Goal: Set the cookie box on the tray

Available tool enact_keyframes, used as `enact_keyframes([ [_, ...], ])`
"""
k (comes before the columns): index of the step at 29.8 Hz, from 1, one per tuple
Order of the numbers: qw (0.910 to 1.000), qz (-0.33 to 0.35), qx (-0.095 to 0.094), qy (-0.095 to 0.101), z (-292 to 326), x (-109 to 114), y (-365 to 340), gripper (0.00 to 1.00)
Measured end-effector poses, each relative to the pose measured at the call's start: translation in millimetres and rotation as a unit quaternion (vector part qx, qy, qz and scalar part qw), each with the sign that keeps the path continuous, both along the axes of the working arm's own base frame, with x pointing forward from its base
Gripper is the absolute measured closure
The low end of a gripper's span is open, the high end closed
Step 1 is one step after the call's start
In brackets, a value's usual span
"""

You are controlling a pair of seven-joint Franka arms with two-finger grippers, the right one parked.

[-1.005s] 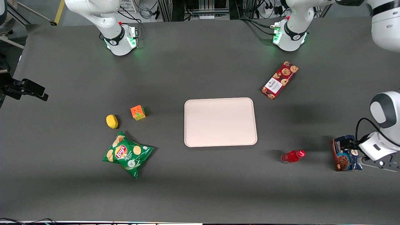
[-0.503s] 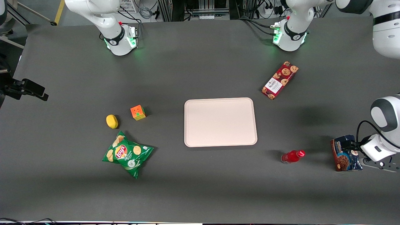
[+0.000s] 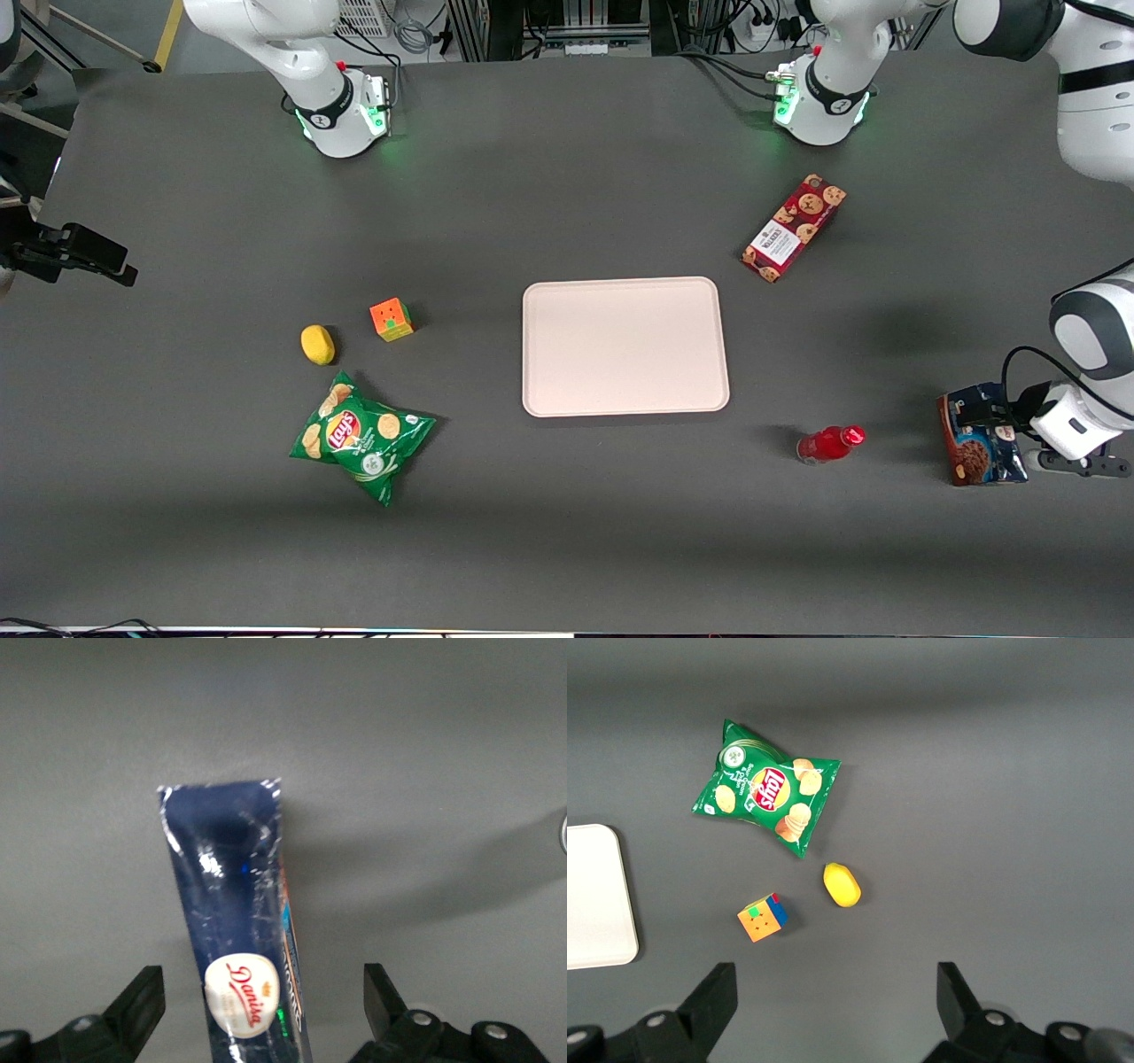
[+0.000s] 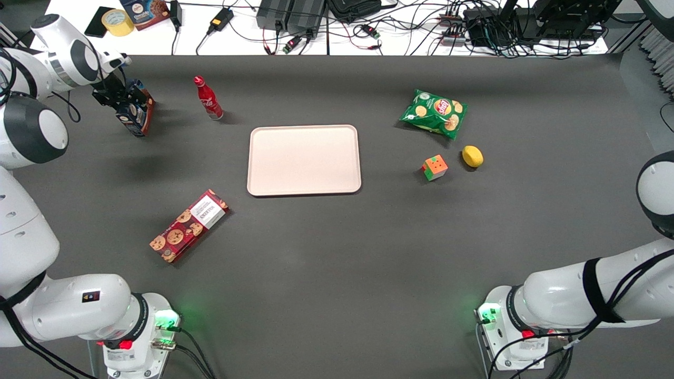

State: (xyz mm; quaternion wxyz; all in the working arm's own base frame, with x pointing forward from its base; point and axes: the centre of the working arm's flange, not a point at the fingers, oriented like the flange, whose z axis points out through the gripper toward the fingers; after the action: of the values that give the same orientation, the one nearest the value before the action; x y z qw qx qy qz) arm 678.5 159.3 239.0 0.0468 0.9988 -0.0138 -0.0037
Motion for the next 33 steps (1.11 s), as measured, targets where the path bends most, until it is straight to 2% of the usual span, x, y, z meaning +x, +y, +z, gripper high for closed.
enact_keyframes([
  [7,1.0,0.007,0.0,0.001,-2,0,-2,0.01],
  [9,1.0,0.006,0.0,0.001,-2,1,-3,0.07],
  [12,1.0,0.007,0.001,-0.001,-2,1,-4,0.08],
  [15,1.0,0.006,0.002,-0.003,-1,2,-5,0.22],
  [16,1.0,0.006,0.002,-0.003,-1,2,-6,0.33],
  [18,1.0,0.005,0.002,-0.004,0,3,-6,0.44],
  [25,0.9999,0.003,0.005,-0.015,9,9,-8,0.74],
  [27,0.9998,-0.001,0.007,-0.02,14,12,-10,0.78],
  [33,0.9991,-0.024,0.023,-0.028,55,22,-23,0.81],
])
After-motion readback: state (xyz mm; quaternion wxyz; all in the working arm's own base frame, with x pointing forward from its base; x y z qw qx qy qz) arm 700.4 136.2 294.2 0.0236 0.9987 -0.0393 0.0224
